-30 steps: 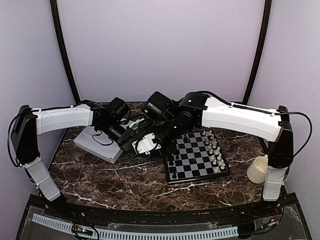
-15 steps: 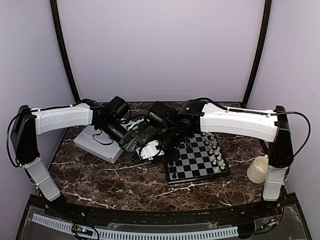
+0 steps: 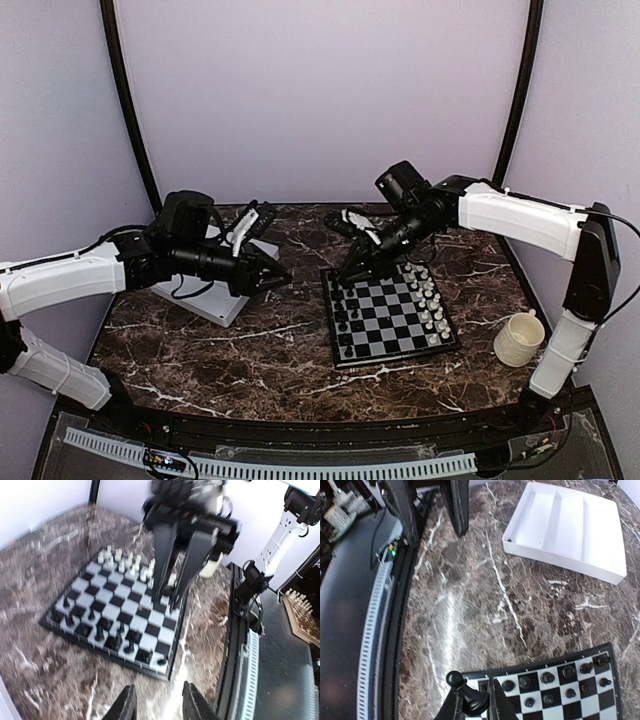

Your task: Set up the chess pieces on the board

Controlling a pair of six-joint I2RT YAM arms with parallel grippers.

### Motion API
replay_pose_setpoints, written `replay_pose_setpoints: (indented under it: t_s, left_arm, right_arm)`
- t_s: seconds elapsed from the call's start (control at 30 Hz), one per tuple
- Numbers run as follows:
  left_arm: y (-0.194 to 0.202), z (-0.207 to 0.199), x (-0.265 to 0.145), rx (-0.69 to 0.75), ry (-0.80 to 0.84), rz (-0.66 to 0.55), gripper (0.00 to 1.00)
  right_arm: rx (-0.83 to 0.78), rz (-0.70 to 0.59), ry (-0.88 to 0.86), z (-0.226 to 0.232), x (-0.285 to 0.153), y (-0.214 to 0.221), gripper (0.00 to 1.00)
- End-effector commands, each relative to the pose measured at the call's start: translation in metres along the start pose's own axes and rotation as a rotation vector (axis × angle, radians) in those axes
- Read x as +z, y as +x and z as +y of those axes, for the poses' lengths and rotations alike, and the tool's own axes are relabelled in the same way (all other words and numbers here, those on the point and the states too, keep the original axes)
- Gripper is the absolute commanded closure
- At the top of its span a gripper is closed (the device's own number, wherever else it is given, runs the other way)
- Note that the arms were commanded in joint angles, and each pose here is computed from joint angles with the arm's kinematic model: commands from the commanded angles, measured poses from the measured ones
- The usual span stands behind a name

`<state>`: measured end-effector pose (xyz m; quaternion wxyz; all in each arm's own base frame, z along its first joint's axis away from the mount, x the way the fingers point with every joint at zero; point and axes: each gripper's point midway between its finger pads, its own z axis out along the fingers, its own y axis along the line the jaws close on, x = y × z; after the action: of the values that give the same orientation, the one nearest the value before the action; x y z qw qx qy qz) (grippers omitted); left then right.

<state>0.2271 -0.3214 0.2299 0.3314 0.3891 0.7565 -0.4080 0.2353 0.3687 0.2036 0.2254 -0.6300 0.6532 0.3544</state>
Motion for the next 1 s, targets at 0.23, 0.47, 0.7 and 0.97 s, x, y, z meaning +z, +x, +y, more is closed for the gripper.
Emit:
replay_pose_setpoints:
  t_s: [0.23, 0.47, 0.7, 0.97]
  left_arm:
    - [-0.085, -0.033, 0.027, 0.336, -0.027, -0.291, 0.66]
    - [-0.082, -0.035, 0.049, 0.346, 0.015, -0.241, 0.64]
    - [-0.076, -0.033, 0.058, 0.333, 0.029, -0.207, 0.68]
    - [-0.073, -0.033, 0.065, 0.315, 0.052, -0.177, 0.87]
  right_arm:
    - [0.159, -0.252, -0.216, 0.014, -0.021, -0.038, 0.9]
    - [0.165, -0.255, -0.215, 0.014, -0.022, -0.036, 0.9]
    - [0.165, -0.258, -0.217, 0.013, -0.022, -0.037, 0.89]
    - [0.164, -0.255, -0.207, 0.012, -0.022, -0.036, 0.88]
